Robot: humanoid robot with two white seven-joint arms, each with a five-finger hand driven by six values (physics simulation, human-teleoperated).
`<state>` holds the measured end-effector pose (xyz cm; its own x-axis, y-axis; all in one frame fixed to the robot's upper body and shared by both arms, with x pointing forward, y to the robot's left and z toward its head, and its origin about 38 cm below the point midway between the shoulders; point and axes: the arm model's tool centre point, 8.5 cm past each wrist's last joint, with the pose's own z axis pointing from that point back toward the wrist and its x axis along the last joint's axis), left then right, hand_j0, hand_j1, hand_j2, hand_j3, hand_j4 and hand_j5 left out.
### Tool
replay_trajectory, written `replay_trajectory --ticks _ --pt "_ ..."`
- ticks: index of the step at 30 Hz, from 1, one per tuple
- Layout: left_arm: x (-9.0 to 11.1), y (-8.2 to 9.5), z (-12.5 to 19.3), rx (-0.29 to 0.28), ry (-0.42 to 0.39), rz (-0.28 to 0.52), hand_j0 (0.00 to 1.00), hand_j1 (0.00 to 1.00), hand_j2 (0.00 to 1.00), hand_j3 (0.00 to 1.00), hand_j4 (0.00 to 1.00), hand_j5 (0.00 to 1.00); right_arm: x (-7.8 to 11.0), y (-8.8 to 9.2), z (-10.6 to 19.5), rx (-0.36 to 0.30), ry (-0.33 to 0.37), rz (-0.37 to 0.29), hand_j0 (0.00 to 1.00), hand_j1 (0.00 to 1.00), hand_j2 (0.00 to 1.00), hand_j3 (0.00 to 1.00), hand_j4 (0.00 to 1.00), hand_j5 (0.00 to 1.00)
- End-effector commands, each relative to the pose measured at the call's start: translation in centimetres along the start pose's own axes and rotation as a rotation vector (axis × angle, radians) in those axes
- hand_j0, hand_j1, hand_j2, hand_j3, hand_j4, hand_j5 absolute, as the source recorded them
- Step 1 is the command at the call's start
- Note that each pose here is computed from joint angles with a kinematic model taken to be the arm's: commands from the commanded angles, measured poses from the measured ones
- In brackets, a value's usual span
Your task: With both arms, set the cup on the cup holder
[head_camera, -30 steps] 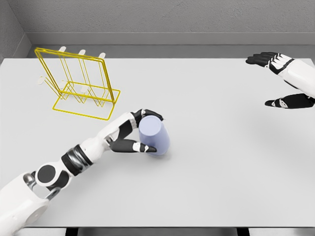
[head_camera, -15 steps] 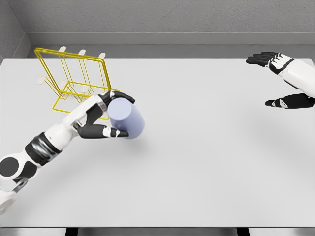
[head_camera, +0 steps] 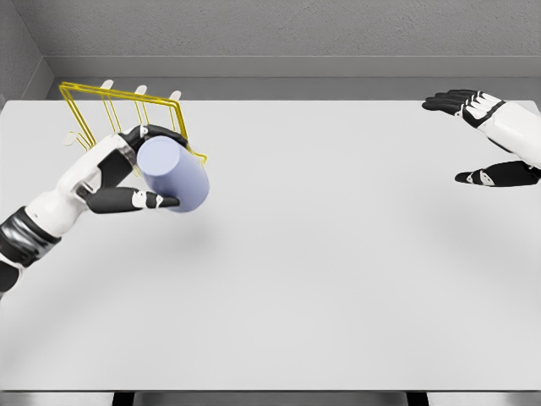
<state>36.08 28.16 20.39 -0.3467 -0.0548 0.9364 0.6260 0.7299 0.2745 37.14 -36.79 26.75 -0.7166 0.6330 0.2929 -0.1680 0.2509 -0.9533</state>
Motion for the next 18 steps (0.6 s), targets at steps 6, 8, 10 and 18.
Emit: replay_trajectory --ticks 6,8,10,18 --pt "0.7 2.3 0.5 0.055 0.000 -0.001 0.65 0.65 0.65 0.65 0.65 0.65 0.0 -0.1 0.0 -0.004 -0.001 -0.006 1.00 1.00 1.00 1.00 1.00 1.00" --pt "0.4 2.8 0.7 0.067 0.012 -0.005 0.65 0.65 0.65 0.65 0.65 0.65 0.0 -0.1 0.0 -0.004 -0.001 -0.006 1.00 1.00 1.00 1.00 1.00 1.00" --pt "0.3 3.4 0.8 0.083 0.014 -0.001 0.65 0.65 0.65 0.65 0.65 0.65 0.0 -0.1 0.0 -0.004 -0.001 -0.006 1.00 1.00 1.00 1.00 1.00 1.00" --pt "-0.1 4.4 0.9 0.108 0.029 -0.010 0.65 0.65 0.65 0.65 0.65 0.65 0.1 -0.1 0.0 -0.005 -0.003 -0.006 1.00 1.00 1.00 1.00 1.00 1.00"
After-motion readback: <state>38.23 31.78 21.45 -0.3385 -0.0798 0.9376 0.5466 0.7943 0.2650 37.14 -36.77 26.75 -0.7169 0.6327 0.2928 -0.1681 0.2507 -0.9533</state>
